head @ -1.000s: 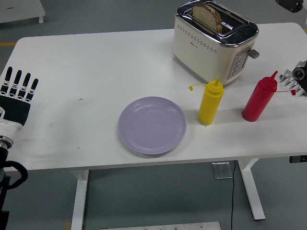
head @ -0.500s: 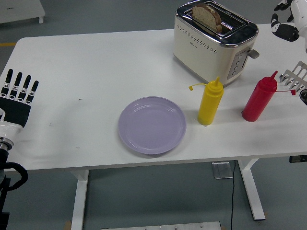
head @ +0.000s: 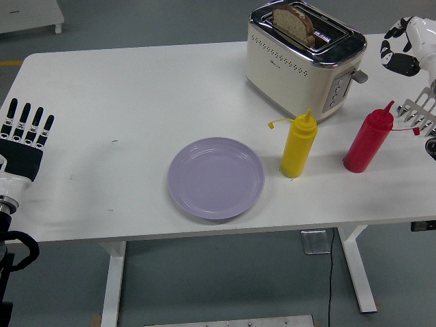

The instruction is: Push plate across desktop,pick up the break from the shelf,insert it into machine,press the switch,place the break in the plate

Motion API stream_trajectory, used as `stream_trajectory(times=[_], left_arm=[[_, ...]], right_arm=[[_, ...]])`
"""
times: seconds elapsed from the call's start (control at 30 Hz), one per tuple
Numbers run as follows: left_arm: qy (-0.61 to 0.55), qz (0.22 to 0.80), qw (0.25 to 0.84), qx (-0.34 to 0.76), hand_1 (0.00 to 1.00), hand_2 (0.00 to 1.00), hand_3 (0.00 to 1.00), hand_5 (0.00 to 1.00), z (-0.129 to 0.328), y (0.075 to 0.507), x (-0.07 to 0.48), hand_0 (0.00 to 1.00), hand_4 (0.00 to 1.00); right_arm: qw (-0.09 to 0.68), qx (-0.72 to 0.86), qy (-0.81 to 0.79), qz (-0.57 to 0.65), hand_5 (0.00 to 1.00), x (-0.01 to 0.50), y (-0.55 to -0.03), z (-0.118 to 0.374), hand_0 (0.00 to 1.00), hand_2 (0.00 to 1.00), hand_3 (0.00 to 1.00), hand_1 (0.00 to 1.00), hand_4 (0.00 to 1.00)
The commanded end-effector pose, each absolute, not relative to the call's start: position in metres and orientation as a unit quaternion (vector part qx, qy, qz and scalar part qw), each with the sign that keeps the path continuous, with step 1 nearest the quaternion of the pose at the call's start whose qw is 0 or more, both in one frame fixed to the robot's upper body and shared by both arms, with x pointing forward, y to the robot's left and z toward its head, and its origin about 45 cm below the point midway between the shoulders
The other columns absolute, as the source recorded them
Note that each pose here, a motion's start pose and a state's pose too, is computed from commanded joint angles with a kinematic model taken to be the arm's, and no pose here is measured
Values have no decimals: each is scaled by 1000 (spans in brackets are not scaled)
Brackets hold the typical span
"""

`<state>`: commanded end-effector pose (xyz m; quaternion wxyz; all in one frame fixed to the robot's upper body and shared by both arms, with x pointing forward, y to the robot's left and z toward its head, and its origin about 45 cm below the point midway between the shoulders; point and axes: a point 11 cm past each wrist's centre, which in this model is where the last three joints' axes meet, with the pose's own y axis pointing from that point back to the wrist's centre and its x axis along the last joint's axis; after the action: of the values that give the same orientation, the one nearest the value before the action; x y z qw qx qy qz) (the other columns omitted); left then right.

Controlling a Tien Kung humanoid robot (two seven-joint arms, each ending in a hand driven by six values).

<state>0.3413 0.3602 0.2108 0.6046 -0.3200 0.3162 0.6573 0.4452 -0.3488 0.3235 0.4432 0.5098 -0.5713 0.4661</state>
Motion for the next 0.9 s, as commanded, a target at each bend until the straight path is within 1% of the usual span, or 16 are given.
stream_trajectory(times=[0.9], left_arm=[[316,657,604,-321,871,950,836,998,211,360,342,819,604]], right_arm=[[459,547,-541,444,449,440,-336,291,391,619,590,475,464]])
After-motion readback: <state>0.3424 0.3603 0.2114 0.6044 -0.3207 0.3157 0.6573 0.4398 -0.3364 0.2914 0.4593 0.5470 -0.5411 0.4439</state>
